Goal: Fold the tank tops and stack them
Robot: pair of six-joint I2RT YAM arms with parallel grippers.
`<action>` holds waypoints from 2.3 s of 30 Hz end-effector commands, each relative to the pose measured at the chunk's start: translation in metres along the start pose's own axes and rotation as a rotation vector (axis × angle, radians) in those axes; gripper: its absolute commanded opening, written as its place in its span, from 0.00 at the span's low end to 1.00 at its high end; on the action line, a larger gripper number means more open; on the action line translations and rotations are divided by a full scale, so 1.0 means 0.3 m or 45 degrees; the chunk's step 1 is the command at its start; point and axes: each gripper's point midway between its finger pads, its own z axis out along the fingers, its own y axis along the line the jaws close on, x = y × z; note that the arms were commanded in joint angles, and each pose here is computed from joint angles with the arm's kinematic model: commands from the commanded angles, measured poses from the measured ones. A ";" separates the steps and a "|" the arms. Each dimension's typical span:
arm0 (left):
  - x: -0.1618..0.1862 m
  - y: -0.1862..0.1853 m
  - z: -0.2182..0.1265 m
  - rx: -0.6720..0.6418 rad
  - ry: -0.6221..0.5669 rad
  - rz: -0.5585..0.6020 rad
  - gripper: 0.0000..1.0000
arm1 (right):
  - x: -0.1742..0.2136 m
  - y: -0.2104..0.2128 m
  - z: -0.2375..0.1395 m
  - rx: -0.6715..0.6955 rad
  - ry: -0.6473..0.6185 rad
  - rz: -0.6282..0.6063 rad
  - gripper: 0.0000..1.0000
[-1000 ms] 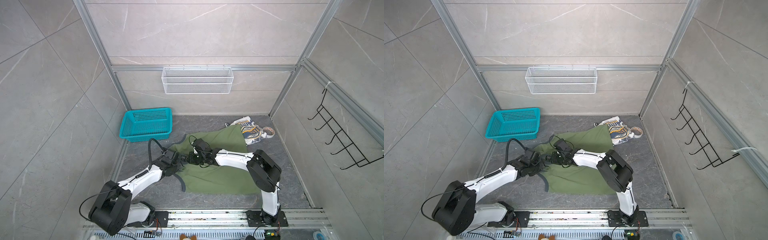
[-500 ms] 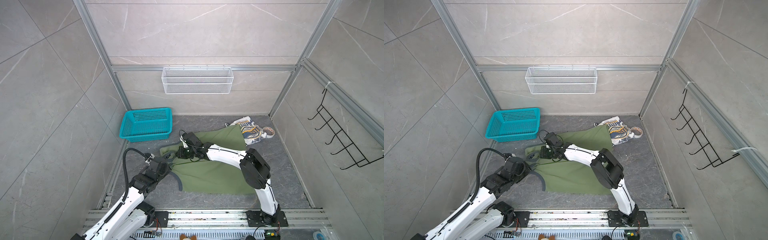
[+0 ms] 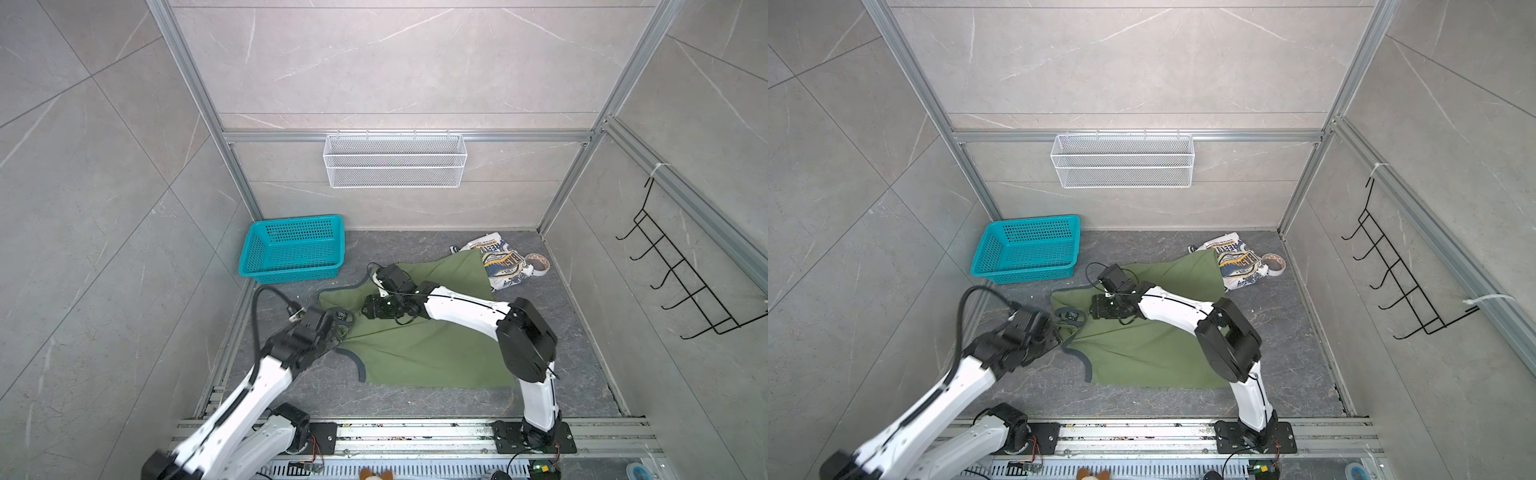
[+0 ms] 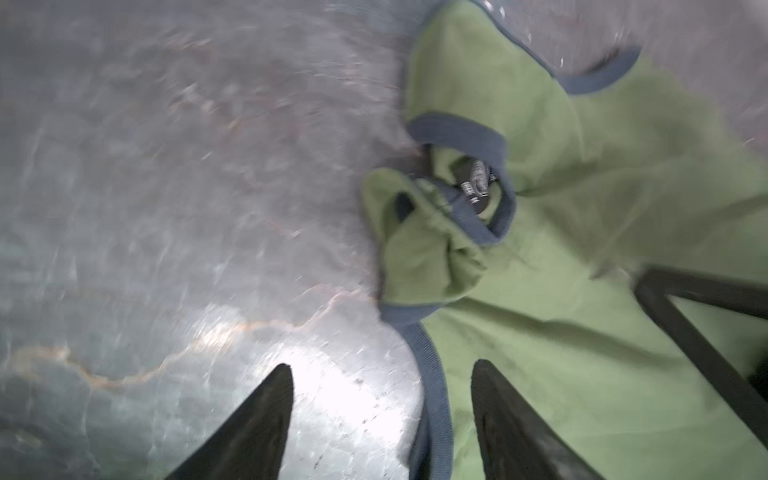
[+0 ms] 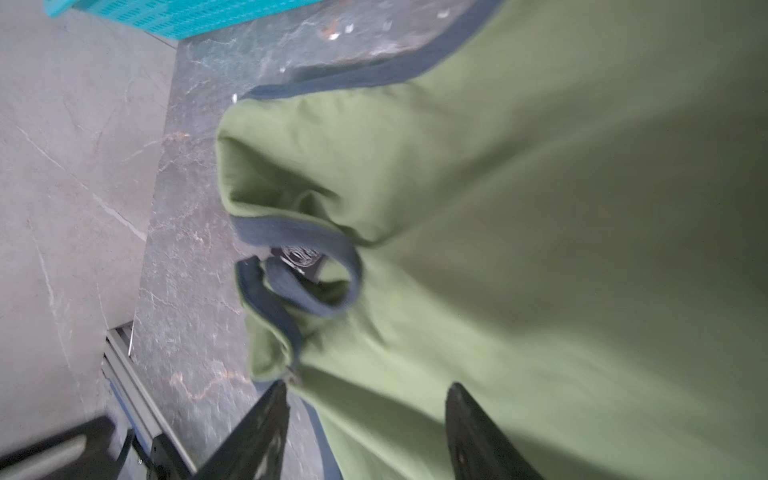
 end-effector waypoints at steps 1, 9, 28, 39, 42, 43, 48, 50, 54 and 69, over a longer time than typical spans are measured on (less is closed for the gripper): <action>-0.019 -0.117 0.093 0.013 0.096 0.275 0.72 | -0.010 -0.193 -0.110 0.134 -0.042 0.095 0.62; -0.065 -0.184 0.209 -0.168 0.122 0.446 0.80 | 0.106 -0.424 -0.184 0.296 -0.032 0.161 0.62; -0.119 0.204 0.313 -0.222 0.105 -0.230 0.58 | 0.231 -0.809 -0.270 0.522 0.070 0.525 0.62; -0.125 -0.028 0.101 -0.087 0.022 0.169 0.81 | 0.163 -0.757 -0.376 0.507 -0.039 0.417 0.63; -0.060 -0.092 0.125 -0.168 0.076 0.341 0.80 | 0.175 -0.760 -0.385 0.514 -0.040 0.421 0.63; -0.046 -0.089 0.135 -0.219 0.094 0.367 0.78 | 0.180 -0.765 -0.389 0.523 -0.040 0.424 0.63; 0.010 -0.044 0.199 -0.374 0.208 0.438 0.70 | 0.211 -0.797 -0.394 0.588 -0.018 0.445 0.63; 0.024 -0.015 0.222 -0.440 0.241 0.452 0.62 | 0.218 -0.806 -0.389 0.600 -0.010 0.450 0.63; 0.013 0.076 0.212 -0.501 0.190 0.318 0.42 | 0.227 -0.834 -0.393 0.647 -0.004 0.475 0.63; 0.089 0.365 0.122 -0.220 0.036 -0.553 0.63 | 0.284 -0.953 -0.413 0.724 0.055 0.654 0.63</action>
